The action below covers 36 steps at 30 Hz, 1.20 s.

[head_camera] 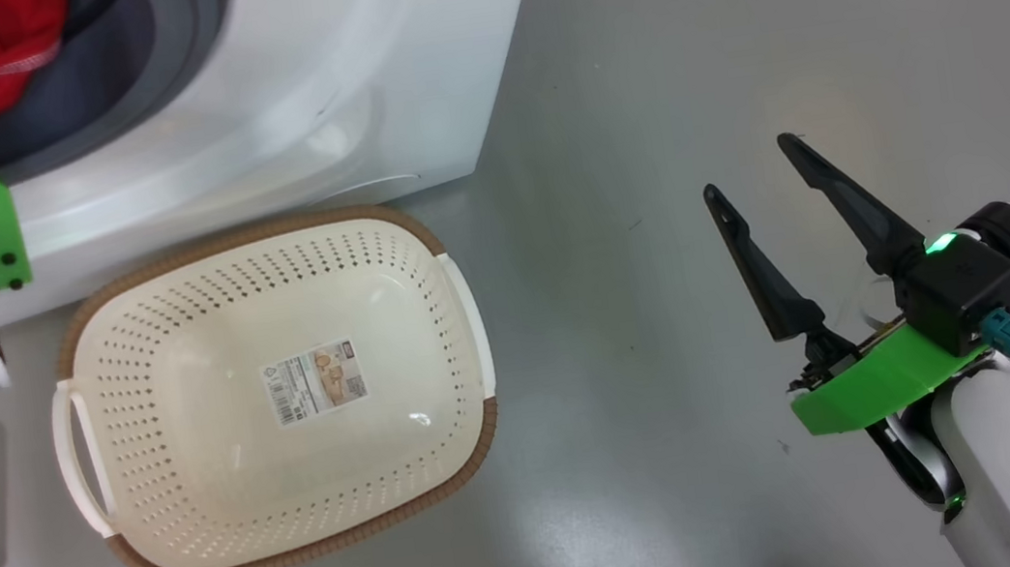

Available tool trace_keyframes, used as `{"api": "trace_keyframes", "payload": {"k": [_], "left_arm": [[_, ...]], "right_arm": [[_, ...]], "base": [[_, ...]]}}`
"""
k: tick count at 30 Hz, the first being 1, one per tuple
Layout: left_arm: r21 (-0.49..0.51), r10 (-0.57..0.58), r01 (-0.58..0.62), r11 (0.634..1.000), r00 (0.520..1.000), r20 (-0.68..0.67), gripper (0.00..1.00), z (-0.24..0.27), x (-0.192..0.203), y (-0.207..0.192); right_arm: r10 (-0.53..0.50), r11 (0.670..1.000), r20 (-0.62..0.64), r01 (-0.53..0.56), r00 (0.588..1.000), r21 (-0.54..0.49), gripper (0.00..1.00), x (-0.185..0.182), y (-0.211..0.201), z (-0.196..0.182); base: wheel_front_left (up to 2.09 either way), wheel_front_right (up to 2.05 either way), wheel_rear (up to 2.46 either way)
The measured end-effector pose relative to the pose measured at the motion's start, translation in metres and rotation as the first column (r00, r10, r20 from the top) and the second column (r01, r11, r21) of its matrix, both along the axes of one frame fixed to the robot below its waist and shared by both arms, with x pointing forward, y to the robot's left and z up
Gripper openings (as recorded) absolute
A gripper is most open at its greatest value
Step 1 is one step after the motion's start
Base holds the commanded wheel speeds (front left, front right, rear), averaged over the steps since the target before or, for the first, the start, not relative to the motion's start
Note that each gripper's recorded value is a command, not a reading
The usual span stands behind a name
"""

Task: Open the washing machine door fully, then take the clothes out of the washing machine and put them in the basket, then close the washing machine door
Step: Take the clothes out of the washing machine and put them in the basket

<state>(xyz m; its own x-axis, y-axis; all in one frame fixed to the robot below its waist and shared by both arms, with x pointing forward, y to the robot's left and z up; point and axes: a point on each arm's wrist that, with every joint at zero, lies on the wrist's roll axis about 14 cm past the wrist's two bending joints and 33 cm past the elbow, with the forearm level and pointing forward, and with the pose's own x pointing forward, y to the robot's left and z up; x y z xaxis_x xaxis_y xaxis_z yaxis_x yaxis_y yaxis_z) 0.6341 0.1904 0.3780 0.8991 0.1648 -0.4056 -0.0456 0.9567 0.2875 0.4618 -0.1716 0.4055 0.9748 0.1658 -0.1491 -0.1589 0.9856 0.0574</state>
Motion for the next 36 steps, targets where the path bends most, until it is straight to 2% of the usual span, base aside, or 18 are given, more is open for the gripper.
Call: {"api": "trace_keyframes", "payload": {"k": [6,7,8,9,15,20,25,30,36], "left_arm": [[-0.019,0.039,-0.040,0.999,0.996,-0.075,1.00,-0.013,-0.001,0.005],[-0.025,0.044,-0.046,0.999,0.996,-0.081,0.88,-0.014,0.000,0.005],[-0.033,0.048,-0.051,0.998,0.995,-0.088,0.30,-0.015,0.000,0.005],[-0.034,0.048,-0.052,0.998,0.995,-0.091,0.00,-0.015,0.000,0.005],[-0.064,0.047,-0.052,0.997,0.996,-0.076,0.00,-0.011,0.006,0.002],[-0.087,0.040,-0.041,0.995,0.999,-0.011,0.00,-0.001,0.010,0.000],[-0.101,0.043,-0.044,0.994,0.999,-0.009,0.00,-0.008,0.000,0.005],[-0.105,0.036,-0.029,0.994,0.998,0.060,0.00,0.005,0.000,0.007],[-0.158,0.049,-0.020,0.987,0.982,0.182,0.00,0.030,0.002,0.008]], "right_arm": [[-0.011,1.000,-0.007,0.011,1.000,0.007,1.00,0.000,-0.001,-0.002],[-0.013,1.000,-0.010,0.013,1.000,0.007,1.00,-0.001,-0.002,-0.003],[-0.015,1.000,-0.012,0.015,1.000,0.007,1.00,-0.001,-0.002,-0.003],[-0.017,1.000,-0.013,0.017,1.000,0.007,1.00,-0.001,-0.003,-0.004],[-0.027,1.000,-0.018,0.027,0.999,0.004,1.00,-0.002,-0.006,-0.006],[-0.025,1.000,-0.023,0.025,0.999,0.007,1.00,0.000,-0.005,-0.009],[-0.017,1.000,-0.021,0.018,1.000,0.012,1.00,0.002,-0.002,-0.009],[-0.010,1.000,-0.017,0.010,1.000,0.016,1.00,0.003,0.001,-0.008],[-0.007,1.000,-0.007,0.007,1.000,0.018,1.00,0.003,0.003,-0.003]], "base": [[0.00,0.00,0.00],[0.00,0.00,0.00],[0.00,0.00,0.00],[0.00,0.00,0.00],[0.00,0.00,0.00],[0.00,0.00,0.00],[0.00,0.00,0.00],[0.00,0.00,0.00],[0.00,0.00,0.00]]}}
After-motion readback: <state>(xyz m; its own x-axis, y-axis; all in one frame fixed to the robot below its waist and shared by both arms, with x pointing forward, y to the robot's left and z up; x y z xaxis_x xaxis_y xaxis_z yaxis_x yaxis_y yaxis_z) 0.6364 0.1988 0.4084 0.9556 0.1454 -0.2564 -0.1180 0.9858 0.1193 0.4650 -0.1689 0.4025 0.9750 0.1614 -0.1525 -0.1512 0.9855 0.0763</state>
